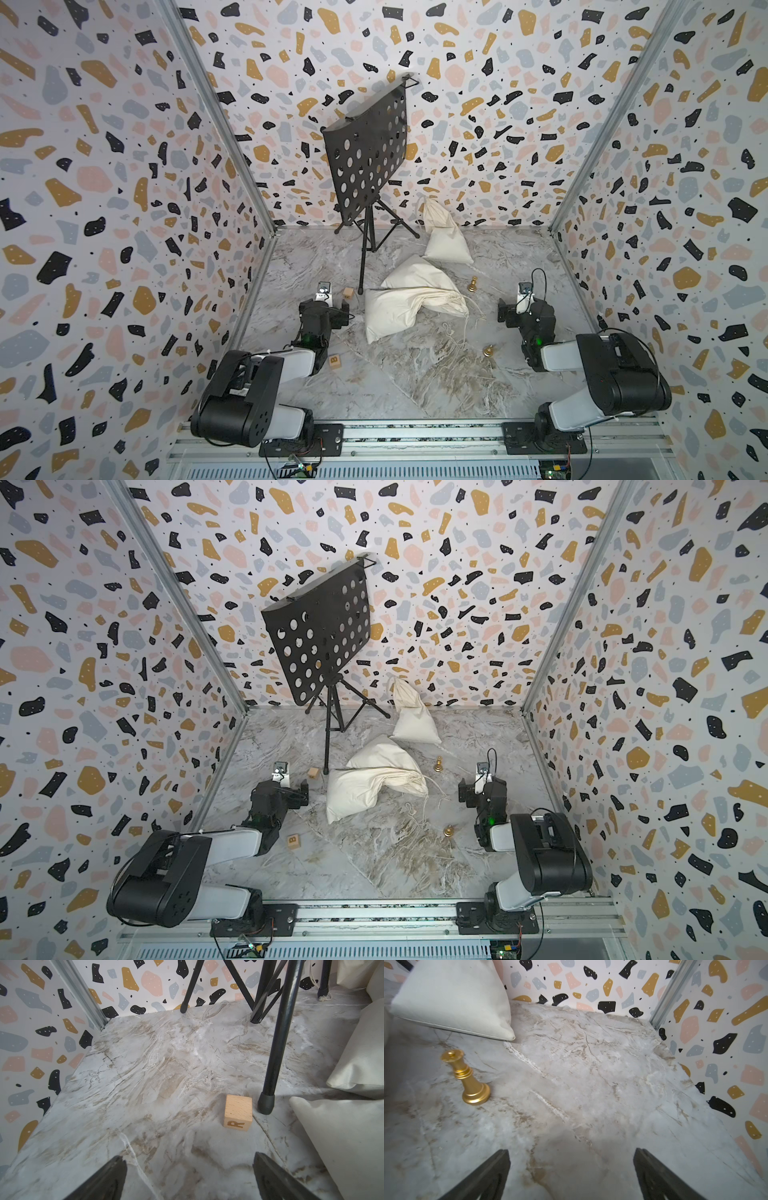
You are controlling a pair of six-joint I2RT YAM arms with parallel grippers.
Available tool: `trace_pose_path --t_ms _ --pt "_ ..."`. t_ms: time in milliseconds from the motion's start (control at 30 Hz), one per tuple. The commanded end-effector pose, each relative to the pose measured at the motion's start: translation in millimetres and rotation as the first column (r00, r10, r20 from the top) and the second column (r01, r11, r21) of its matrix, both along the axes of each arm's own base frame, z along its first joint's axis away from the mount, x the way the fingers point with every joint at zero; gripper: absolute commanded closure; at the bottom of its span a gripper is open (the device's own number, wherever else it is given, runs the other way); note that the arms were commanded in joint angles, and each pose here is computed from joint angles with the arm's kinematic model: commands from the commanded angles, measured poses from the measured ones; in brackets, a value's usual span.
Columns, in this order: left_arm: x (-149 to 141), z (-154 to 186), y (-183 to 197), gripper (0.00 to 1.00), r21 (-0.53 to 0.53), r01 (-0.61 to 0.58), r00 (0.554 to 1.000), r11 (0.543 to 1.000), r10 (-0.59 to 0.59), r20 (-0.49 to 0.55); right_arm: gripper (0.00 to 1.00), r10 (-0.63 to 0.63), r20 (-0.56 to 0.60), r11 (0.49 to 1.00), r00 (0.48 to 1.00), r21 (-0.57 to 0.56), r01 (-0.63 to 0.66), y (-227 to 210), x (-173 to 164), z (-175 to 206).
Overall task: Close the soil bag
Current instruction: Reset both arms
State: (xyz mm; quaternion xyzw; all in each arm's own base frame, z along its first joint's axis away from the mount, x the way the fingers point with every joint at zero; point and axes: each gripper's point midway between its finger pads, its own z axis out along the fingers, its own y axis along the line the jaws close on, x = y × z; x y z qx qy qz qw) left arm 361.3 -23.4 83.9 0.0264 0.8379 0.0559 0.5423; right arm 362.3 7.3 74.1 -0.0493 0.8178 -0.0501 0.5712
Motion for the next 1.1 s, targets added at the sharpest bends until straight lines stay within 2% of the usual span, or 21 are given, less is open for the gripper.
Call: trace_pose_path --t_ms 0,167,1067 --pt "5 16 0 0.01 -0.009 0.001 0.998 1.000 0.000 0.063 0.00 -0.021 0.115 1.000 0.993 0.001 0.021 -5 -3 22" --pt "4 16 0 0.01 -0.009 0.002 0.998 1.000 -0.001 0.062 0.00 -0.154 -0.033 0.988 0.987 -0.010 0.154 -25 19 9" --pt "5 16 0 0.01 -0.009 0.002 0.998 1.000 -0.002 0.062 0.00 -0.132 -0.024 0.991 0.991 -0.007 0.132 -21 20 11"
